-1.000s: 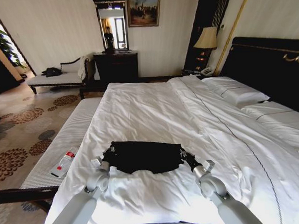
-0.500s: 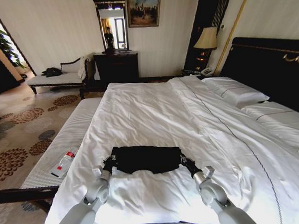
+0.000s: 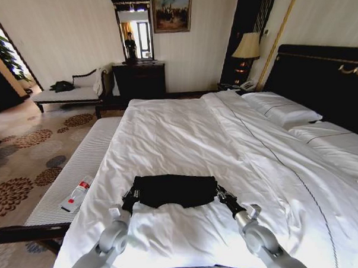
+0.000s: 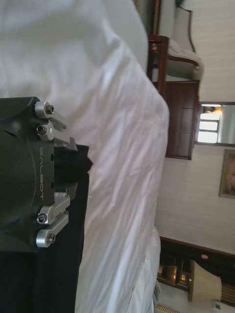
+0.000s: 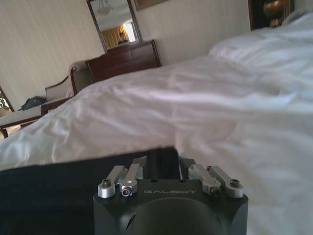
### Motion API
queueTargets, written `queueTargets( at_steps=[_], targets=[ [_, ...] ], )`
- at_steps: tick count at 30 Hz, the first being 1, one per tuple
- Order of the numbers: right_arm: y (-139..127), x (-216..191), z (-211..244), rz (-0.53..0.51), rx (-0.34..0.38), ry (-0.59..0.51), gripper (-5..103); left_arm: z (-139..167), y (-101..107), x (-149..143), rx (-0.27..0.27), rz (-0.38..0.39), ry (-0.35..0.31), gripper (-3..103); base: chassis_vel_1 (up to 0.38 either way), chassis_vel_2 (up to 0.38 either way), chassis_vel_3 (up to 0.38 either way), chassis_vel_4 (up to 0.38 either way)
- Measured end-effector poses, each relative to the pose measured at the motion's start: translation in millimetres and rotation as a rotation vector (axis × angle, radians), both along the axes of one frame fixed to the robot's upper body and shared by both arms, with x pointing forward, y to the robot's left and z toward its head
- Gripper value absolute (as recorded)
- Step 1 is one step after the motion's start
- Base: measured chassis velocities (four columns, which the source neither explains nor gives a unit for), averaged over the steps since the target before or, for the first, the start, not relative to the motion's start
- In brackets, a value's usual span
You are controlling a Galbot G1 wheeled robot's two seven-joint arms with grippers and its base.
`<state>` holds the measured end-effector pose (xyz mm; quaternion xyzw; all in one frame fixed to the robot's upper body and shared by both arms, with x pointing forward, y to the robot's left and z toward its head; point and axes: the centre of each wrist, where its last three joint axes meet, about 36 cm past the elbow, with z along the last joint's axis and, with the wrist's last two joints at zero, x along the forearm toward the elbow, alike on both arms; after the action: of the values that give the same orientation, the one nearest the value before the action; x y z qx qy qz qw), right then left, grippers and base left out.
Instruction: Fold the clothes on the bed.
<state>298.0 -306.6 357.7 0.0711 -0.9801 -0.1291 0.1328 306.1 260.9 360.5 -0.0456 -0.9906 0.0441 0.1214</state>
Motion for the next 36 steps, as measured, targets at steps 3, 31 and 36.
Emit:
queueTargets(
  at_steps=[3,31,36],
  targets=[
    [-8.9,15.0,23.6,-0.004,-0.022,-0.056,51,10.0,7.2,-17.8,0.048,-0.013,-0.043,54,0.000,0.000,0.000,0.000],
    [-14.0,177.8,-42.1,0.595,-0.820,-0.445,100,60.7,3.6,-34.6,-0.019,-0.152,0.001,100,0.000,0.000,0.000,0.000],
    [-1.7,158.9,-38.0,0.690,-0.860,-0.521,100,62.4,4.3,-33.1,-0.036,-0.136,0.005,100,0.000,0.000,0.000,0.000]
  ],
)
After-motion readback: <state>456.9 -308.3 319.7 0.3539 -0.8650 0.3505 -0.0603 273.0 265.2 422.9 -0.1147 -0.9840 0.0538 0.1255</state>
